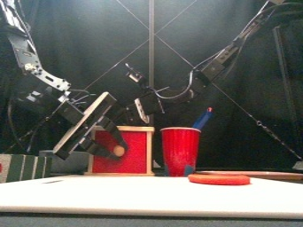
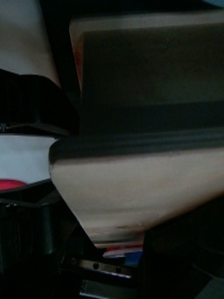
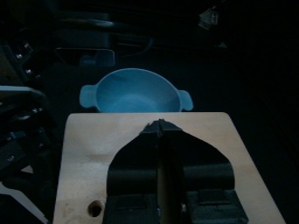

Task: Get the cutter from the drawer then cut the dough then place the extra dough in the bowl
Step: Open the drawer

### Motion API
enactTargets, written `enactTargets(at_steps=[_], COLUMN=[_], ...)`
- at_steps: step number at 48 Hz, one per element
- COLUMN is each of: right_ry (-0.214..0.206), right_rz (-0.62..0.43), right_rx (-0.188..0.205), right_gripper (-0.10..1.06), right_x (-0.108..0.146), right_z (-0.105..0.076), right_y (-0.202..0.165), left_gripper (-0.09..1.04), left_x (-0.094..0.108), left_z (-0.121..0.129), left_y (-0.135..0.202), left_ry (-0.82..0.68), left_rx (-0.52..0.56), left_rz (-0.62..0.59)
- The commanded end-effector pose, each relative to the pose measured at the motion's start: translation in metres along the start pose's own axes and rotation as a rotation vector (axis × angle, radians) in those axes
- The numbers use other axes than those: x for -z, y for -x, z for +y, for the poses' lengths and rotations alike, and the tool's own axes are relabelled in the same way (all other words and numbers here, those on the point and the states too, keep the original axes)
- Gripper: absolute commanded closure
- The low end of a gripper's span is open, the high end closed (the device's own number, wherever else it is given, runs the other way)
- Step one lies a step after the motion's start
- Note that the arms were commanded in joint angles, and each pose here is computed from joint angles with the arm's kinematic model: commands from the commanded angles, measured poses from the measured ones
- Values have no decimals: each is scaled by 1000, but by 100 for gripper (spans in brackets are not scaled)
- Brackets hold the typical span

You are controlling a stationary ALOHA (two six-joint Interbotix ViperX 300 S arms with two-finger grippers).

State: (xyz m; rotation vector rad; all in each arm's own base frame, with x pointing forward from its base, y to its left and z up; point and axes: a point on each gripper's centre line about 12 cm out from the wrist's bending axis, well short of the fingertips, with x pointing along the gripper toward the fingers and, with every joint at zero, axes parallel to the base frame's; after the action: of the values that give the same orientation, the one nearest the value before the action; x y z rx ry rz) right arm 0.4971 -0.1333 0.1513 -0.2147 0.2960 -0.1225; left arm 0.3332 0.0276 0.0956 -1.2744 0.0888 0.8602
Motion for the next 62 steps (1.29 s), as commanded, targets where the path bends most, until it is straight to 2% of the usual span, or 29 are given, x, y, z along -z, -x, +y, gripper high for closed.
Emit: enactTargets(at_steps=[1,42,62], right_ry=[6,9,9], right_rz=[-4,-3,-3], right_rx=[-5,-6,-6], right_gripper=[97,97,97], right_x=[-4,-4,-4], right_z=[3,3,3], right_y=[1,2,2], left_gripper=[30,30,30], left_x=[8,41,50], left_z=[-12,-20,-18], left_y=[9,32,38], left_ry=[14,10,-8], left_rx=[32,56,59], left_rz=[39,141,167])
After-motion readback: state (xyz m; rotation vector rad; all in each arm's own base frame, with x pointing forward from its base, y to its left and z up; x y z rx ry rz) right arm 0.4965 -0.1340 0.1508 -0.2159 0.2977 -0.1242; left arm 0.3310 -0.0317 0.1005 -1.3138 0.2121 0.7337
